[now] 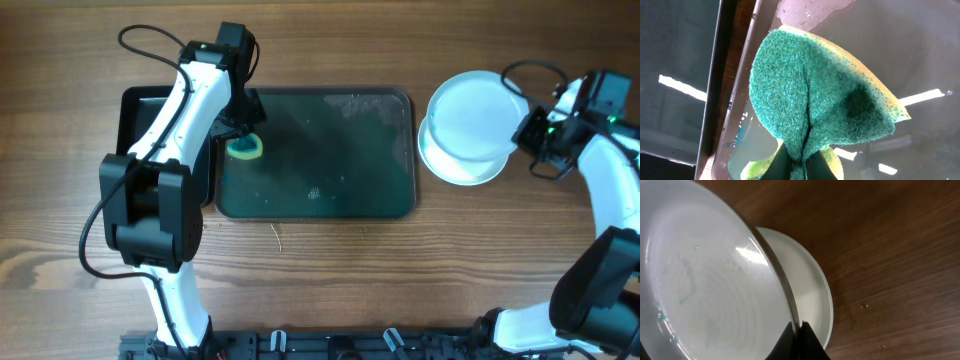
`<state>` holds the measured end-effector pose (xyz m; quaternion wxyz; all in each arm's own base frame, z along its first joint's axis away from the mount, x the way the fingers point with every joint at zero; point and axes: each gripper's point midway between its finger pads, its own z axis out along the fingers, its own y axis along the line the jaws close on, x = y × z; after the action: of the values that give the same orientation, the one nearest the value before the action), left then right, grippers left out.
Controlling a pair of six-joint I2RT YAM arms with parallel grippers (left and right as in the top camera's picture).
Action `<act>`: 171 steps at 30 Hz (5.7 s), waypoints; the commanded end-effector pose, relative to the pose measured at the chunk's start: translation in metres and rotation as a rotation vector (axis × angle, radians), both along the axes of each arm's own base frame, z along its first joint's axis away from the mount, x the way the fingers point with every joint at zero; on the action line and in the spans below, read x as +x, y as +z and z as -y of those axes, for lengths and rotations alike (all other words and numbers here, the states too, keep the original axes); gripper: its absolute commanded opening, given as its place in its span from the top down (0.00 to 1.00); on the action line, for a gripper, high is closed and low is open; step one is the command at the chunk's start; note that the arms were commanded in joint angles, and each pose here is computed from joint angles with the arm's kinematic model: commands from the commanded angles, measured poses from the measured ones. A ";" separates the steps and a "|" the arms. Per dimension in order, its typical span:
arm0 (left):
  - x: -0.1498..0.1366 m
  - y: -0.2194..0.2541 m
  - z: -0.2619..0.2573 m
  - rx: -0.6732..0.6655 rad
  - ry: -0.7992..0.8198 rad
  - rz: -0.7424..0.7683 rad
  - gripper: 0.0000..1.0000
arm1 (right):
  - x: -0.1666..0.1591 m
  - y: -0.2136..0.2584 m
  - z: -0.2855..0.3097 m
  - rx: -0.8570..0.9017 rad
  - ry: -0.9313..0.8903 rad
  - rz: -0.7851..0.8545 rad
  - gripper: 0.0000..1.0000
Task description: Clean dirty plates on tray and stack at the side
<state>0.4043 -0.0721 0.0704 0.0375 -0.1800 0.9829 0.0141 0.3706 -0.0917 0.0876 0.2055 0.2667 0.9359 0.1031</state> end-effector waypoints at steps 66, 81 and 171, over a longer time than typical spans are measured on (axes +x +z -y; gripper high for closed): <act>-0.033 0.151 -0.130 0.104 -0.065 0.404 0.00 | -0.093 0.217 -0.119 -0.152 0.403 0.341 0.00; -0.033 0.150 -0.130 0.103 -0.065 0.401 0.00 | -0.143 0.256 -0.111 -0.145 0.249 0.479 0.00; -0.132 0.164 -0.072 0.064 -0.226 1.359 0.00 | -0.126 0.090 -0.124 -0.226 0.253 1.155 0.00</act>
<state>0.2840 0.0137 0.2728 0.6521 -0.0630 0.7536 -0.0536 0.2454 0.0282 0.1750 0.6905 0.0383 0.7071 0.1475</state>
